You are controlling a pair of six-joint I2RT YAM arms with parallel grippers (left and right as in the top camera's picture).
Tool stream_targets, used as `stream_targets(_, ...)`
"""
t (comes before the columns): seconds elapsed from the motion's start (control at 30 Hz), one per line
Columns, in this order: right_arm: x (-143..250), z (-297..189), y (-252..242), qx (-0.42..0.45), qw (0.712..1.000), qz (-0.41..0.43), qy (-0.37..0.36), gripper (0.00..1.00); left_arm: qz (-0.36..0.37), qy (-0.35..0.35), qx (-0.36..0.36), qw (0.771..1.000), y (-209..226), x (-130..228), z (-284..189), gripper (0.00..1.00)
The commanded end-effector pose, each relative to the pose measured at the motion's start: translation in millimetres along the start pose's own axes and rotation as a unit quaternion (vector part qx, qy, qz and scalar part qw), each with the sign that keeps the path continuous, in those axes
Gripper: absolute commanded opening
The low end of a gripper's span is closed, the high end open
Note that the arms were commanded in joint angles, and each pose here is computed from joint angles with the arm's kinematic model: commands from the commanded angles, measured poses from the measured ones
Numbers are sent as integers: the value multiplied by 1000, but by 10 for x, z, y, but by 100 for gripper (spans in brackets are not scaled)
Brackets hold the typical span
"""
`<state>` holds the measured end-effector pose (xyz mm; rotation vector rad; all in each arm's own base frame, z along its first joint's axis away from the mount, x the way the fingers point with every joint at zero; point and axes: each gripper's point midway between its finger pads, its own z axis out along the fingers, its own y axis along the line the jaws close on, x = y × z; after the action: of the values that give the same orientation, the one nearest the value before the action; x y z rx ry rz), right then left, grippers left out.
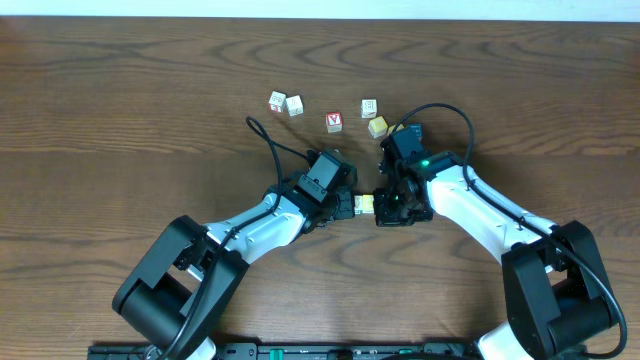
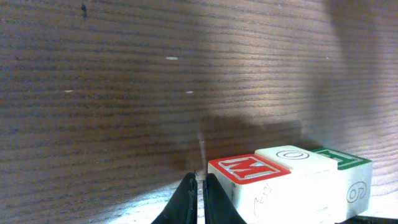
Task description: Lift 3 blocks
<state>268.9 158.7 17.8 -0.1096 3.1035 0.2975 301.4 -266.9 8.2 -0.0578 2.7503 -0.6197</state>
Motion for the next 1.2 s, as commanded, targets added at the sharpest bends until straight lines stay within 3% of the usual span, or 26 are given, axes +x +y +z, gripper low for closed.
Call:
stream_targets(0.0,-16,-38,-81,30,999,11,-16,1,1,-2,-8,1000,15,-4,17,7)
stream_targets(0.57,-163,-94,-424,61,996,56,-37,1,1,-2,-8,1000,16,-2,17,7)
stream_targets(0.73,-234,-115,-452,30,996,79,-40,1,1,-2,-8,1000,16,-3,17,7)
stream_targets(0.97,-57,-135,-78,-83,995,59,14,1,1,-1,-8,1000,17,-1,17,7)
stream_targets(1.17,18,-118,-230,-40,996,71,24,1,1,-2,-8,1000,15,-4,17,7)
